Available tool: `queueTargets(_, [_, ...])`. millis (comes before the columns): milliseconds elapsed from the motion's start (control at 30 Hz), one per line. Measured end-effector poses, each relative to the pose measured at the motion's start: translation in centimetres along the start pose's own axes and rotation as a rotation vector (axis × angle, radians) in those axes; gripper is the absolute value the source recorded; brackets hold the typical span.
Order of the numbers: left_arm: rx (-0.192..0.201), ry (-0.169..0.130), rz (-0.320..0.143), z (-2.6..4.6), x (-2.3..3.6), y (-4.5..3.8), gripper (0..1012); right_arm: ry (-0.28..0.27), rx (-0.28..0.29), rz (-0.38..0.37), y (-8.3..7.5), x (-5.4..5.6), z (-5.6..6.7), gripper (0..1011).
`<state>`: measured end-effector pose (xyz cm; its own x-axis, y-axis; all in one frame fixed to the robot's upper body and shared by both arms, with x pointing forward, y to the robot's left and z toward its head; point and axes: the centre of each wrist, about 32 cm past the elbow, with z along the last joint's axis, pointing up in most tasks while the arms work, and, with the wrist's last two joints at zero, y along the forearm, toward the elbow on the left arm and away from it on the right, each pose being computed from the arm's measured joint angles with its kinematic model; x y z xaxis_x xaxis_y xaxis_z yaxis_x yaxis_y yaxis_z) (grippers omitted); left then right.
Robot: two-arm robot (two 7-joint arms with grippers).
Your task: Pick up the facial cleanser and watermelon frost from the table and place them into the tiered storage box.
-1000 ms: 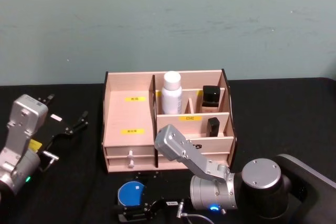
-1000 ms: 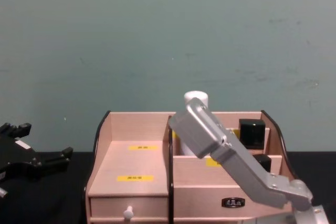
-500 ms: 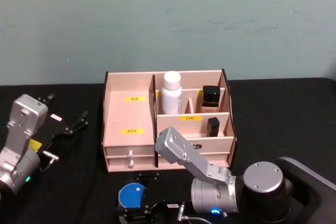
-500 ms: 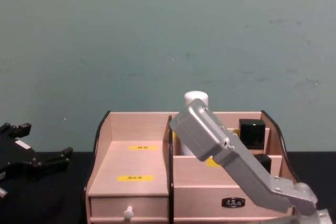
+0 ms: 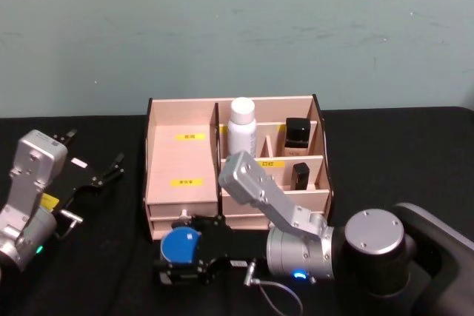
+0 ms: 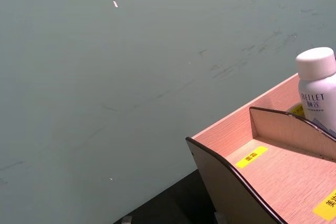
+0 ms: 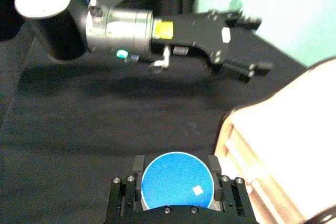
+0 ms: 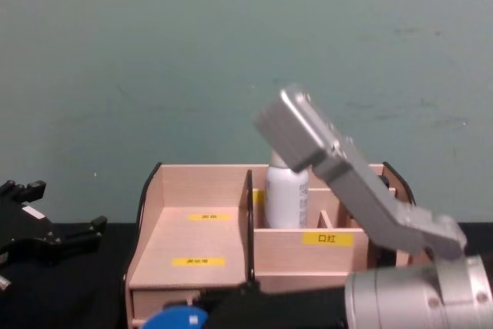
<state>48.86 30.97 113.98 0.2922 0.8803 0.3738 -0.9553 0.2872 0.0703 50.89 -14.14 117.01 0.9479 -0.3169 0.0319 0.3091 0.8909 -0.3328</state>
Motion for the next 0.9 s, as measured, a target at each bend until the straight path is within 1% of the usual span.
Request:
queueTargets(33, [0.000,0.000,0.000,0.00,0.00,0.00,1009,-0.003,0.004,-0.004,0.0,0.0,0.2,731])
queueTargets(67, [0.000,0.000,0.000,0.00,0.00,0.00,1010,-0.009,0.012,-0.012,0.0,0.1,0.7,731])
queueTargets(133, [0.000,0.000,0.000,0.00,0.00,0.00,1010,-0.014,0.019,-0.019,0.0,0.1,1.1,731])
queueTargets(233, [0.000,0.000,0.000,0.00,0.00,0.00,1010,-0.022,0.043,-0.047,-0.1,0.2,2.2,731])
queueTargets(267, [0.000,0.000,0.000,0.00,0.00,0.00,1010,-0.022,0.043,-0.047,-0.1,0.2,2.2,731])
queueTargets(300, [0.000,0.000,0.000,0.00,0.00,0.00,1010,-0.024,0.053,-0.061,-0.1,0.2,2.5,731])
queueTargets(467, [0.000,0.000,0.000,0.00,0.00,0.00,1010,-0.026,0.078,-0.117,0.2,0.4,3.5,731])
queueTargets(567, [0.000,0.000,0.000,0.00,0.00,0.00,1010,-0.026,0.084,-0.147,0.4,0.7,3.8,731])
queueTargets(600, [0.000,0.000,0.000,0.00,0.00,0.00,1010,-0.026,0.084,-0.147,0.4,0.7,3.8,731])
queueTargets(900, [0.000,0.000,0.000,0.00,0.00,0.00,1010,-0.017,0.091,-0.231,1.4,1.6,4.4,731])
